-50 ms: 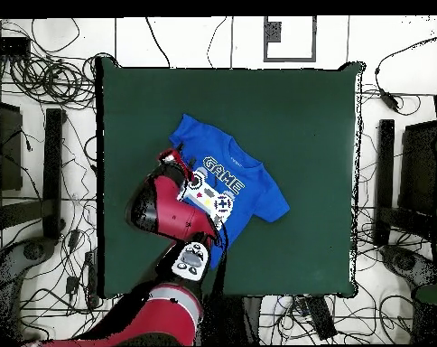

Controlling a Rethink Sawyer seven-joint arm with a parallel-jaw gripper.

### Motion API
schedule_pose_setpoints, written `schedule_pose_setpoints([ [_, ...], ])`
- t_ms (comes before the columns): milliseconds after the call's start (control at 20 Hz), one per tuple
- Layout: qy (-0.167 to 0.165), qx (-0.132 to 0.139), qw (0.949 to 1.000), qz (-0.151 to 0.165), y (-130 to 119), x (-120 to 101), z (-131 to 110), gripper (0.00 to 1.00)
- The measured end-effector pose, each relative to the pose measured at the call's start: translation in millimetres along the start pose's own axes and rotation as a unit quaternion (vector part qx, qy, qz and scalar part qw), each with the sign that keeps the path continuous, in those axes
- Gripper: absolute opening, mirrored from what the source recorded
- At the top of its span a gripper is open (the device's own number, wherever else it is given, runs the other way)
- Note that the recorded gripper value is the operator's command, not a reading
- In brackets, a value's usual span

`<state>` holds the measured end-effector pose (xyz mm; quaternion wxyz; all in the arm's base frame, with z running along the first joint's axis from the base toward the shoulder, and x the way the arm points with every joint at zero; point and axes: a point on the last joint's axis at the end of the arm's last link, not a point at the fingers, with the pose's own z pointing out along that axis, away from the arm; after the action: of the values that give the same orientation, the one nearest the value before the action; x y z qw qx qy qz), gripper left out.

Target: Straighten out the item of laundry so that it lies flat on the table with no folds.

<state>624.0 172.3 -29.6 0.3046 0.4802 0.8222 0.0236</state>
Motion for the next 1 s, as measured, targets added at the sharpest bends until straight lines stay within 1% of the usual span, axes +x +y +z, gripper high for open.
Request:
schedule_pose_setpoints([
  [400,0.005,0.014,0.9999,-0.007,-17.0,11.7,12.2,1.0],
  [1000,0.006,0.015,0.9998,-0.008,-17.8,12.3,13.1,1.0],
])
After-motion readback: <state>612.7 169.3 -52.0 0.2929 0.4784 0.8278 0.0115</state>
